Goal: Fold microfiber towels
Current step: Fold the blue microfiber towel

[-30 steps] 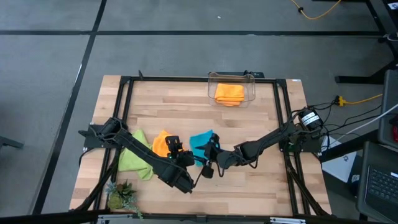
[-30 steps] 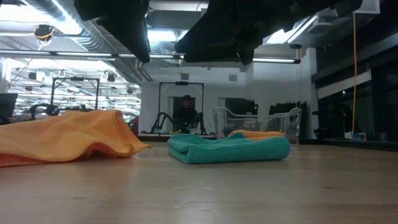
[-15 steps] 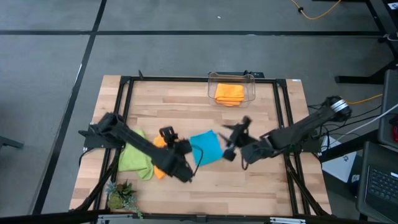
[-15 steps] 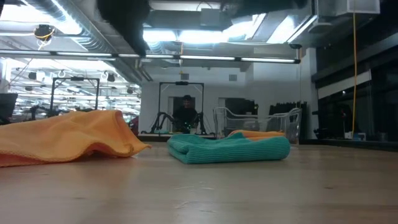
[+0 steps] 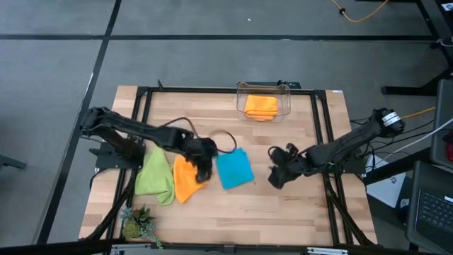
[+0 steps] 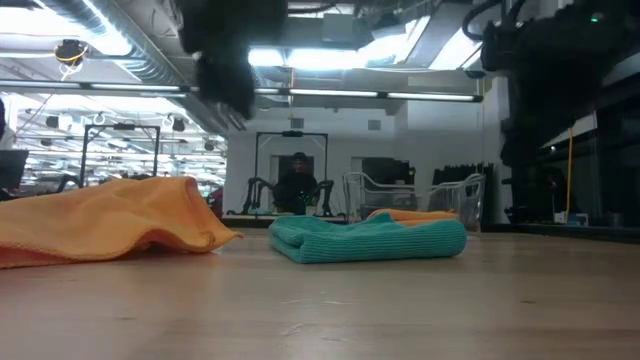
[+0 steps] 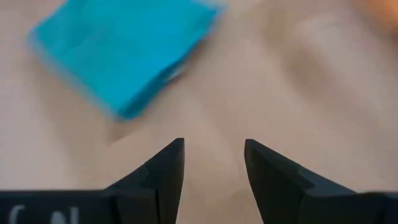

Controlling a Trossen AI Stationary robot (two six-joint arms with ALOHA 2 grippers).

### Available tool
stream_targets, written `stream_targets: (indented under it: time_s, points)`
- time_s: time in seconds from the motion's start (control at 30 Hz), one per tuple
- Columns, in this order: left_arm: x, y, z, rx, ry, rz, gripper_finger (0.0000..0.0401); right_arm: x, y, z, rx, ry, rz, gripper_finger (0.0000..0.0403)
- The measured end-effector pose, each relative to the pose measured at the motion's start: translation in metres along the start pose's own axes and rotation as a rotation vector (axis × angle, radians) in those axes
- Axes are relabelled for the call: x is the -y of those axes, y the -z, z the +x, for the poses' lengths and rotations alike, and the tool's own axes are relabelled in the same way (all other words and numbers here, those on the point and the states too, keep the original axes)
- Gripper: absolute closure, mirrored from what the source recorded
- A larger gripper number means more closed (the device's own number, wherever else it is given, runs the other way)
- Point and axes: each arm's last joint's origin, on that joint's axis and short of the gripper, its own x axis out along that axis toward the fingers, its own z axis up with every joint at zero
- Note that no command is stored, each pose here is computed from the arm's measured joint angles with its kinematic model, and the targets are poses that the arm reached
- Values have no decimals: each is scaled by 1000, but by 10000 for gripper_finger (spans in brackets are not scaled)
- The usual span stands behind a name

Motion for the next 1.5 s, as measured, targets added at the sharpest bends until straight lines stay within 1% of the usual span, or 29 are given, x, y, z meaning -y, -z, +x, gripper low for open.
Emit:
stream_targets:
  time_s: [0.03,0.07,0.1,0.13,0.17,0.2,0.23,0.3,0.37,0.43,0.47,0.5,0.6,0.67,0.77,0.87,0.9,1.07,1.2,1.27,1.33,1.5]
  points:
    - [7,-2,7,74,194,106,240,-2,1,2,-6,-52,-20,232]
    - [15,-6,11,174,351,224,240,-4,1,4,-6,-95,-52,232]
    - [24,-8,12,273,466,330,240,-5,2,5,3,-120,-91,232]
    - [31,-9,11,374,533,419,240,-8,1,7,27,-144,-126,232]
    - [36,-9,11,461,551,486,240,-11,0,9,59,-171,-158,232]
    - [40,-7,13,524,523,527,240,-11,1,11,83,-184,-202,232]
    - [43,-4,15,557,467,546,240,-12,2,14,108,-191,-248,232]
    - [51,1,18,611,272,563,240,-15,3,21,166,-219,-318,232]
    - [58,10,20,600,14,578,240,-14,6,26,195,-226,-383,232]
    - [64,21,21,560,-223,558,241,-17,8,32,232,-243,-423,232]
    - [66,25,20,541,-297,531,241,-16,10,35,234,-240,-444,232]
    - [68,27,19,525,-323,494,241,-15,12,37,237,-238,-458,232]
    - [67,34,26,462,-323,370,241,-19,10,42,265,-244,-493,232]
    - [65,35,41,433,-326,354,241,-23,9,45,296,-248,-541,232]
    - [62,40,67,369,-341,375,241,-26,9,49,325,-244,-625,232]
    - [59,43,85,313,-367,430,237,-29,8,53,348,-252,-636,232]
    - [62,39,88,324,-361,428,234,-30,8,53,346,-253,-635,232]
    - [66,33,95,328,-385,450,206,-30,9,55,336,-257,-591,229]
    - [62,33,95,316,-398,444,175,-29,9,56,327,-254,-588,206]
    - [63,34,98,300,-368,448,167,-30,10,57,325,-252,-592,191]
    - [64,38,107,274,-337,462,165,-30,11,60,315,-247,-621,179]
    - [64,51,130,225,-345,493,168,-33,19,77,290,-219,-761,167]
